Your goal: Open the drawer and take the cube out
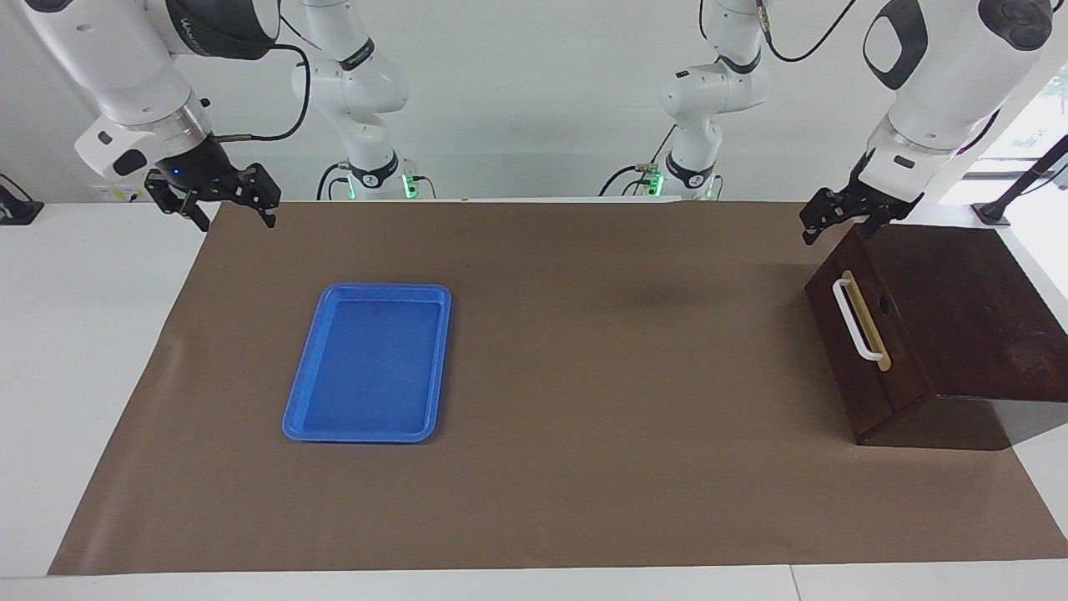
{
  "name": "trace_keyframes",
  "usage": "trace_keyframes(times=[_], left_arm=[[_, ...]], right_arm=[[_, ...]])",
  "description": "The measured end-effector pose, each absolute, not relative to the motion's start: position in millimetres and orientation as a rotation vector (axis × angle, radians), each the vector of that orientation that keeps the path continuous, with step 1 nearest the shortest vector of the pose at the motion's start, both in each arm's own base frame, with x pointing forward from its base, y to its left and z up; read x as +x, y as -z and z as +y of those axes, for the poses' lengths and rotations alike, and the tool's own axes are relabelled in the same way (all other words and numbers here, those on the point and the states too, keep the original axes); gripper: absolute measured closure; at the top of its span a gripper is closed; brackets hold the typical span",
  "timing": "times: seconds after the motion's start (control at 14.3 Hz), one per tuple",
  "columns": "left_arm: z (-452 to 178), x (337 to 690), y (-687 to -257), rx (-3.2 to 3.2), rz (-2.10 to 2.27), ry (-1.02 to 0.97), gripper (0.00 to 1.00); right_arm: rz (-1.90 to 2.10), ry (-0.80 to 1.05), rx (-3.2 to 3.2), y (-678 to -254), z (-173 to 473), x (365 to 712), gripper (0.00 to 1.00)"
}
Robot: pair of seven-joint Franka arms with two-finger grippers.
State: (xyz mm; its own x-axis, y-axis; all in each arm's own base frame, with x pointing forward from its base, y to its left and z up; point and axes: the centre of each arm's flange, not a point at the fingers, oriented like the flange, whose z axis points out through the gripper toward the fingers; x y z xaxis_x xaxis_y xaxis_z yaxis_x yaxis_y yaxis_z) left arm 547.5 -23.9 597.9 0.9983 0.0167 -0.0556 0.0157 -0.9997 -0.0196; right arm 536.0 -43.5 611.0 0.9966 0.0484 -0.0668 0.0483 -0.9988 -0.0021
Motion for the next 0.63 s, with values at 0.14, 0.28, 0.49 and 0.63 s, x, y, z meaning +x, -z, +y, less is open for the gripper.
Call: trace_keyframes(times=[0.14, 0.28, 0.49, 0.63], left_arm=[[-23.9, 547.5, -597.9, -3.121, -0.025, -0.087, 0.0], [-24.4, 547.4, -597.9, -3.121, -0.024, -0.087, 0.0], [-28.3, 547.3, -597.9, -3.121, -0.013, -0.087, 0.0], [-30.7, 547.1, -597.9, -3.121, -0.013, -0.087, 0.0]], right_arm=[[-0.073, -0.105, -3.138, -611.0, -44.5, 535.9, 0.0], [-0.071, -0.105, -3.138, -611.0, -45.1, 535.8, 0.0], [-0.071, -0.105, -3.138, -611.0, -45.1, 535.8, 0.0], [-0.071, -0.105, -3.138, -611.0, -45.2, 535.8, 0.0]])
